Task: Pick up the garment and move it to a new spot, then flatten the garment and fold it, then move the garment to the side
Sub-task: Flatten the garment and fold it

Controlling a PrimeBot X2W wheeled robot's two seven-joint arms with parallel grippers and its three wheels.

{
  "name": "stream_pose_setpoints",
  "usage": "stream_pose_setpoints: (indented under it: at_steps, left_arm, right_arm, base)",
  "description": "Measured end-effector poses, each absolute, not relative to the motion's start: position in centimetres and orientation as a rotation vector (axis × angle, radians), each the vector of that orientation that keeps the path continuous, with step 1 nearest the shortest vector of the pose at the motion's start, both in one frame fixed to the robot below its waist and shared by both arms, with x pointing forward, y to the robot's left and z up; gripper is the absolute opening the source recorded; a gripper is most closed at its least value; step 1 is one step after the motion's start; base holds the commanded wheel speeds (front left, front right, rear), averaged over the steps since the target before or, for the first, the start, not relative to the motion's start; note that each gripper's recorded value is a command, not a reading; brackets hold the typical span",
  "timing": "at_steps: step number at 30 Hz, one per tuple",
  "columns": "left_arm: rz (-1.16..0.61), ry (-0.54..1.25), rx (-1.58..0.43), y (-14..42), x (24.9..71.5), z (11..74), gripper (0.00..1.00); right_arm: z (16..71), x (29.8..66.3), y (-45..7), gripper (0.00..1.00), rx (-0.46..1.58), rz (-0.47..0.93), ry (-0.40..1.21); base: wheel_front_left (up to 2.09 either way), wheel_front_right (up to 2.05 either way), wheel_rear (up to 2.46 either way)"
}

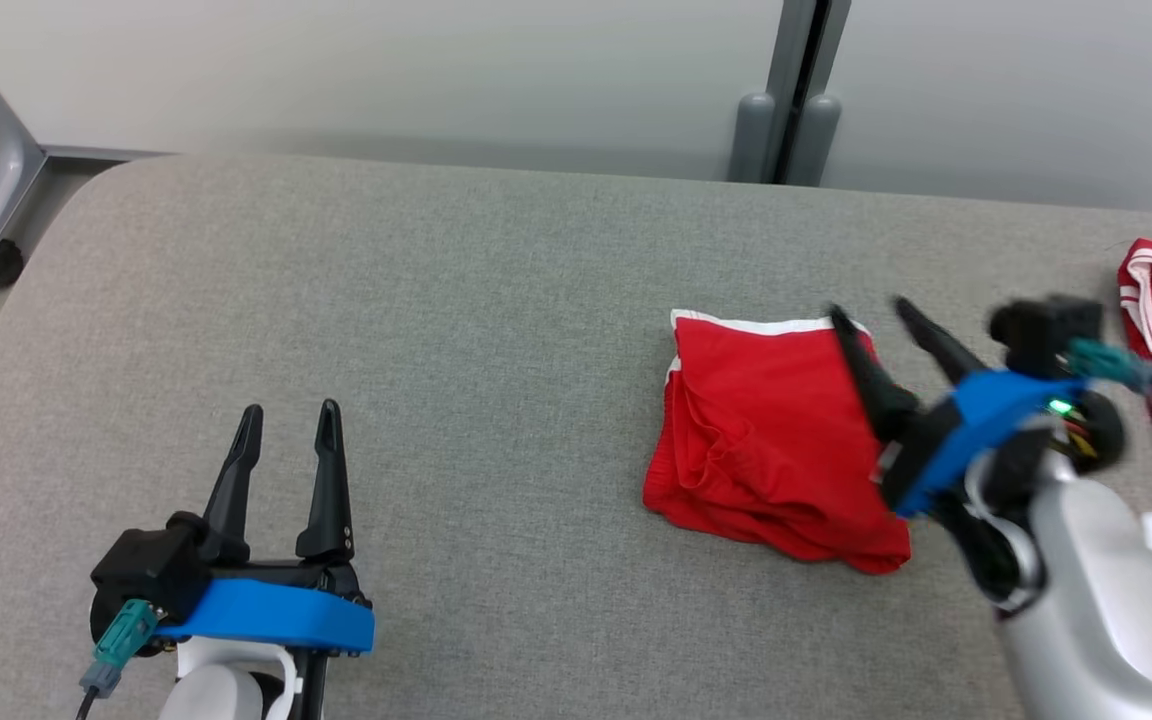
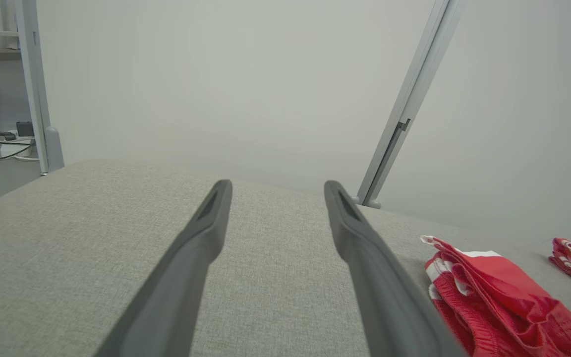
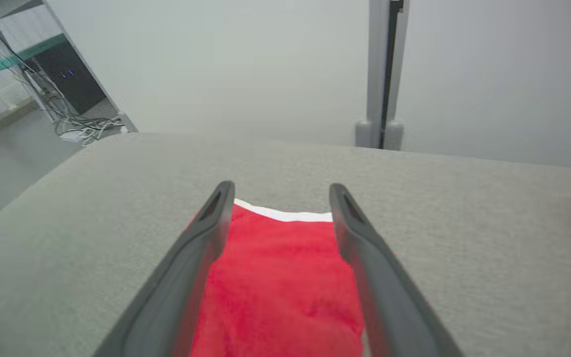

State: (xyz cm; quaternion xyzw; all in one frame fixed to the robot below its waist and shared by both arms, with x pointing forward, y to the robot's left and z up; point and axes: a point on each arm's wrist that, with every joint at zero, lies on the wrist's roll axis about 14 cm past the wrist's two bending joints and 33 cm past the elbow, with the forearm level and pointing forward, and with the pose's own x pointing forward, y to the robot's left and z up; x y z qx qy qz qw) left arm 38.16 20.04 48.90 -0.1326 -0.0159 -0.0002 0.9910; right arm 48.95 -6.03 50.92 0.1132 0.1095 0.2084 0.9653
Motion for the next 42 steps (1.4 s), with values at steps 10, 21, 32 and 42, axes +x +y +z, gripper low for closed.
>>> stream_pose_setpoints:
  at_steps: [10,21,32,42]
  left_arm:
    - [-0.019,-0.027,-0.250,19.9,37.9,48.9,1.00]
    - [-0.010,-0.016,-0.249,20.2,38.3,48.4,1.00]
    - [-0.004,-0.019,-0.255,20.3,38.0,48.6,1.00]
    - [0.002,-0.017,-0.250,20.5,37.5,48.4,1.00]
  right_arm:
    - [45.0,45.1,-11.3,0.73,0.046,0.272,0.357]
    - [41.6,43.0,-2.4,0.00,-0.060,0.534,0.442]
    - [42.0,36.4,6.9,0.00,0.057,0.860,0.493]
    - [49.5,41.1,0.9,1.00,0.303,0.606,0.171]
  base:
    - [0.00,0.00,0.00]
    - [0.00,0.00,0.00]
    - [0.00,0.00,0.00]
    - [0.00,0.00,0.00]
